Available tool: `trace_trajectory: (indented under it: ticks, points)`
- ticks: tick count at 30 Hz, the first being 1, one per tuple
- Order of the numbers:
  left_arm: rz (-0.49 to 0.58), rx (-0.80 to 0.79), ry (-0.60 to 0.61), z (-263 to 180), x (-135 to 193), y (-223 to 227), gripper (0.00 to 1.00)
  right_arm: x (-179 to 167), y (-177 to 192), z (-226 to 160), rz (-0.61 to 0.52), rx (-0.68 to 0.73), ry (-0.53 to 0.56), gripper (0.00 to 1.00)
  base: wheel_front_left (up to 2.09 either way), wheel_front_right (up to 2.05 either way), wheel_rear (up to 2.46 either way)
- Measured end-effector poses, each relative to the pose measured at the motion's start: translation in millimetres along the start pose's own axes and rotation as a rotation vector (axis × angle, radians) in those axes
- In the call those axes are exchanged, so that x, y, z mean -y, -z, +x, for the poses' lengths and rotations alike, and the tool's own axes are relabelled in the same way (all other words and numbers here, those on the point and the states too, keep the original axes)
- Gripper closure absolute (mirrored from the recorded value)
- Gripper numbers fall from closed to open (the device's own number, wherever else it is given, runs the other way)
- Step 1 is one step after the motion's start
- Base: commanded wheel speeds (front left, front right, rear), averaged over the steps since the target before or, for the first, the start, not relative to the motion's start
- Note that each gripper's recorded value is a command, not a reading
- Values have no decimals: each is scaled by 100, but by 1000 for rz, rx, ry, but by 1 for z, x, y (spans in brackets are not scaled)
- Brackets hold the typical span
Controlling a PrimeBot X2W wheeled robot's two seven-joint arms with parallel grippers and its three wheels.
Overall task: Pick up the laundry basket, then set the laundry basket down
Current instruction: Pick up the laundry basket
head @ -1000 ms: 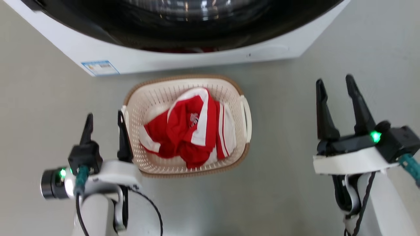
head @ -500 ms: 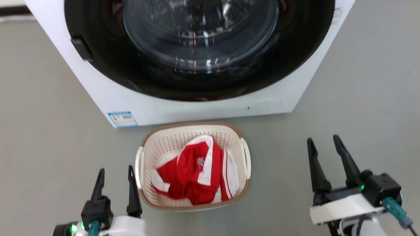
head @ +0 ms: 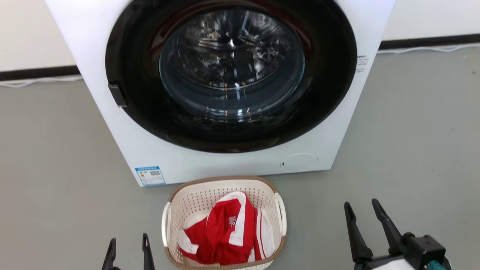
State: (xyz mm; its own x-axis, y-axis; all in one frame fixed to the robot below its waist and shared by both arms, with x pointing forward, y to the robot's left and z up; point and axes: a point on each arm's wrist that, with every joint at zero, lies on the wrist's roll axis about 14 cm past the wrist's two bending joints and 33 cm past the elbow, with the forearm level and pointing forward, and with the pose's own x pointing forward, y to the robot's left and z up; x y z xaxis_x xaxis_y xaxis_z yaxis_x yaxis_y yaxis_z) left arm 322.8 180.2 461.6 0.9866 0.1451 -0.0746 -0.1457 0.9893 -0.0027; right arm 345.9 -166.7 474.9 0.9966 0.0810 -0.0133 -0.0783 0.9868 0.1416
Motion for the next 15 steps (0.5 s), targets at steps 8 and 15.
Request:
trace_trajectory:
  ticks: [8, 15]
  points:
    - [-4, 4, 2, -12, -2, -1, 0, 3, -1, -14, 6, 5, 16, 0, 0, 0, 0]
    - [-6, 13, 11, -12, -1, -3, 0, 3, -3, -16, 9, 12, 17, 0, 0, 0, 0]
